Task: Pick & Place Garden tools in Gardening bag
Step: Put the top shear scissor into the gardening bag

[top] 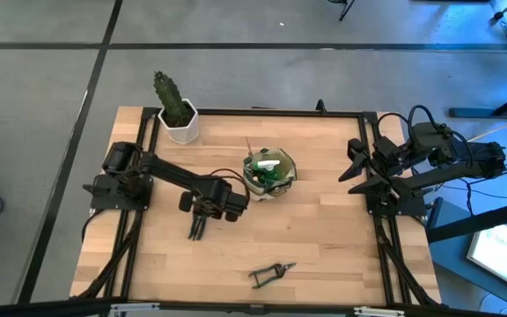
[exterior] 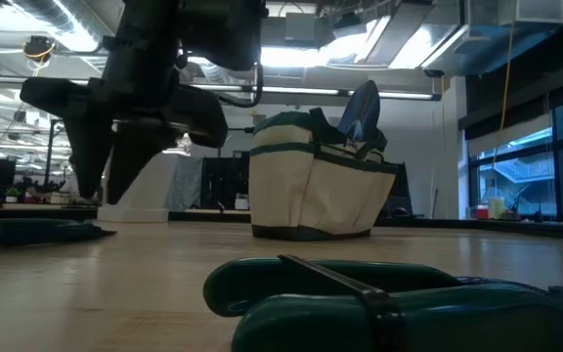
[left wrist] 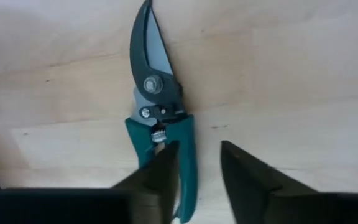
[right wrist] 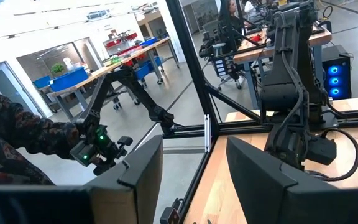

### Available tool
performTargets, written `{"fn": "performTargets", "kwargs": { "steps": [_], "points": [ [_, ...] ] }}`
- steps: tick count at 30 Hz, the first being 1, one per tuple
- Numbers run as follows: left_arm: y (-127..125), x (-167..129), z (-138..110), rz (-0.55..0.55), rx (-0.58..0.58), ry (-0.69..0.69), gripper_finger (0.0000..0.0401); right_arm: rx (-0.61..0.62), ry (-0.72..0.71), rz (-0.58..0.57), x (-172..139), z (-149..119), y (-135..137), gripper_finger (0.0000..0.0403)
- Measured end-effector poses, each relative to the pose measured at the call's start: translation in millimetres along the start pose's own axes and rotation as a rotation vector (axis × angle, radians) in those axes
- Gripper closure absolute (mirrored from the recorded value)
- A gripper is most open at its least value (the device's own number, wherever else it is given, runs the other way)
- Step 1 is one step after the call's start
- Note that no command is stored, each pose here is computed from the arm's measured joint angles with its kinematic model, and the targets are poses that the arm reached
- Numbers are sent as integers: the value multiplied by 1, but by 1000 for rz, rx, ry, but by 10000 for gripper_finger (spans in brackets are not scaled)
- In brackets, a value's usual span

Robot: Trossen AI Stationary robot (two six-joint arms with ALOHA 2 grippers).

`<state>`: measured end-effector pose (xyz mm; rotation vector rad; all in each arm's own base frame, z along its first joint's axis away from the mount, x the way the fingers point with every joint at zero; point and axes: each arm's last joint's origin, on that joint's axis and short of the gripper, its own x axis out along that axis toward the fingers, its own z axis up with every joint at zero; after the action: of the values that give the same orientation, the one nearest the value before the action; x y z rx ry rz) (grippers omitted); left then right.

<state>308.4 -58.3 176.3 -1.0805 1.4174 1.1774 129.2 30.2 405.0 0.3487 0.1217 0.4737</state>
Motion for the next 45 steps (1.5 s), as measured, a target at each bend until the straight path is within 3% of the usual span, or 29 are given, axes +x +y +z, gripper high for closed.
{"fn": "performTargets", "kwargs": {
  "steps": [8,13,21,27,30,34,36,45],
  "points": [
    [3,-5,6,-2,-76,47,120,4,17,-6,0,-2,-1,221],
    [2,-4,-1,-9,-69,77,64,5,20,-8,0,-2,-1,221],
    [6,-4,-13,-8,-38,13,56,2,23,-10,1,-2,-1,221],
    [27,8,-20,15,-81,36,56,1,35,-18,6,-3,-3,221],
    [37,14,-23,-73,-100,69,56,3,42,-20,8,-4,-4,221],
    [42,20,-23,-310,-113,55,56,5,51,-24,11,-4,-6,221],
    [47,24,-20,-343,-114,15,56,-1,53,-24,12,-4,-6,221],
    [70,9,-24,-116,-88,-96,56,7,76,-33,19,-6,-10,222]
  ]
}}
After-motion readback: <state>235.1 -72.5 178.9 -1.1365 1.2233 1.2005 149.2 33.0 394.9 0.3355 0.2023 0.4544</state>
